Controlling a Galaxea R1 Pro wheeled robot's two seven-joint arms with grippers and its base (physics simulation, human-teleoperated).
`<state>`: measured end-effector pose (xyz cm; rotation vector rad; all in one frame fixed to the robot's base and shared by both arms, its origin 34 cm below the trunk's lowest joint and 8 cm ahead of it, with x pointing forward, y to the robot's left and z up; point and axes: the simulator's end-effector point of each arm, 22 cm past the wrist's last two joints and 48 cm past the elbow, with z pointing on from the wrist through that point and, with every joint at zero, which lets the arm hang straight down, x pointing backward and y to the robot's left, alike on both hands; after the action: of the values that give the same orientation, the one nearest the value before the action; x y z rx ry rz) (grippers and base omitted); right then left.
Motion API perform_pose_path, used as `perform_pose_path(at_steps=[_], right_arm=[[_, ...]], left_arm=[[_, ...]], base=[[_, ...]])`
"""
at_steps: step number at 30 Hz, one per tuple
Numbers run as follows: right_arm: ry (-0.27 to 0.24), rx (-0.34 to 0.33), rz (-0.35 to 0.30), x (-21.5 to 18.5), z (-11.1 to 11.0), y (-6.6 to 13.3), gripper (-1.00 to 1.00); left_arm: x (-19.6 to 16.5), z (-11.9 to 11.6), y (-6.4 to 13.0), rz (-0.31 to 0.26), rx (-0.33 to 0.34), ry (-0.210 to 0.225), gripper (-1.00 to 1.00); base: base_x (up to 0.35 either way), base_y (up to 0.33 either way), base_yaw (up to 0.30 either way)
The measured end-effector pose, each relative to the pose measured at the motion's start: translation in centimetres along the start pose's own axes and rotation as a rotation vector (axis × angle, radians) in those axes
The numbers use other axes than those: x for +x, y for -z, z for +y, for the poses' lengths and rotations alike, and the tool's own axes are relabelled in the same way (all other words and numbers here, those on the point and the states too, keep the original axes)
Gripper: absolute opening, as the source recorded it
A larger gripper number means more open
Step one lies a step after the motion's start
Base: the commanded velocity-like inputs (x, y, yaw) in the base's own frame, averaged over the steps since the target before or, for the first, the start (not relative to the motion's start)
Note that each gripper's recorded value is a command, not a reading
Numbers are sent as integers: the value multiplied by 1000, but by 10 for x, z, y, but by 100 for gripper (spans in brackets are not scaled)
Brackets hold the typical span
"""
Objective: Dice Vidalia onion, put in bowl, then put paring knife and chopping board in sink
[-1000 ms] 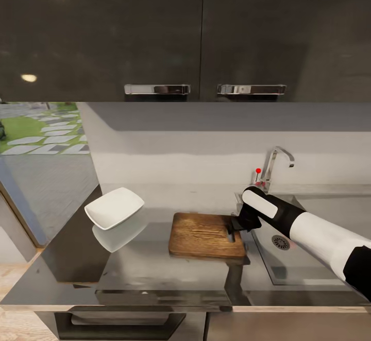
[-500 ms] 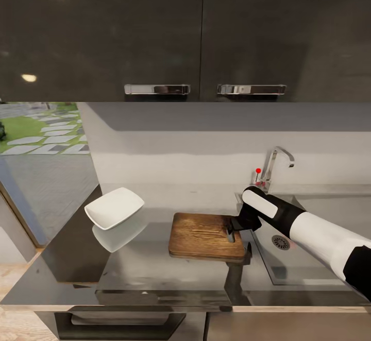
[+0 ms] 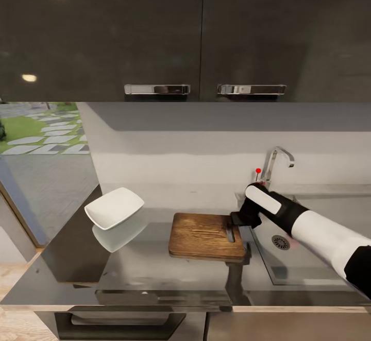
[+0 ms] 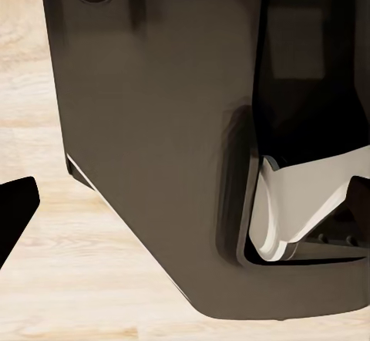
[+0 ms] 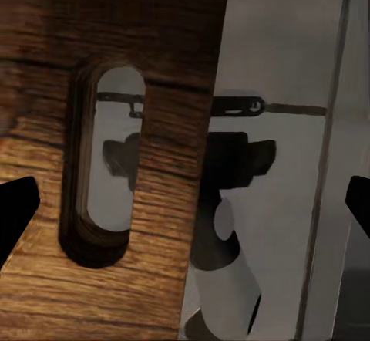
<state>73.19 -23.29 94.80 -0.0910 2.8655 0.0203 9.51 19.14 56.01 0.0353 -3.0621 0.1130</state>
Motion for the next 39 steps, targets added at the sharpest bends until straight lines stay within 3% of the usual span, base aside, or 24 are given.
perform_pose_path(at_steps=[3, 12, 14, 15, 16, 17, 18, 19, 20, 21, 22, 25, 31, 34, 36, 39], right_arm=[[-70, -62, -34, -16, 0, 13, 100], [-137, -105, -81, -32, -6, 24, 100], [-189, -97, -159, -49, -11, 26, 100], [-237, -83, -268, -72, -19, 30, 100], [-248, -78, -312, -81, -22, 33, 100], [-253, -67, -396, -97, -28, 38, 100], [-234, -62, -479, -113, -32, 45, 100], [-215, -62, -518, -120, -33, 48, 100], [-164, -68, -584, -131, -31, 54, 100], [-50, -107, -666, -141, -20, 58, 100], [-4, -129, -693, -142, -16, 59, 100], [37, -143, -750, -141, -24, 56, 100], [24, -111, -842, -135, -63, 52, 100], [18, -96, -849, -130, -76, 48, 100], [9, -65, -849, -126, -98, 50, 100], [5, -55, -847, -124, -107, 50, 100]], left_arm=[[0, 0, 0, 0, 0, 0, 100], [-4, 1, 0, -9, -1, 0, 100], [-5, 0, 0, -12, 0, 0, 100], [-9, 0, 0, -19, 1, 0, 100], [-10, 0, 0, -22, 1, 0, 100], [-14, 0, 0, -29, 2, 0, 100], [-17, -1, 0, -35, 2, 0, 100], [-18, -1, 0, -37, 2, 0, 100], [-20, -1, 0, -42, 3, 0, 100], [-24, -1, 0, -50, 3, -1, 100], [-26, -1, 0, -54, 3, 0, 100], [-29, 1, 1, -61, 1, -1, 100], [-31, 8, 1, -65, -8, -2, 100], [-33, 10, 1, -69, -10, -3, 100], [-34, 12, 1, -73, -13, -4, 100], [-41, 16, 2, -87, -19, -4, 100]], base=[[0, 0, 0], [-1, 0, 0], [-89, -45, 0], [-179, -90, 0], [-227, -98, 0], [-259, -100, 0], [-271, -101, 0], [-287, -101, 0], [-307, -90, 0], [-313, -78, 0], [-316, -67, 0], [-321, -33, 0], [-326, -7, 0], [-284, -1, 0], [-113, -135, 0], [-31, -261, -50]])
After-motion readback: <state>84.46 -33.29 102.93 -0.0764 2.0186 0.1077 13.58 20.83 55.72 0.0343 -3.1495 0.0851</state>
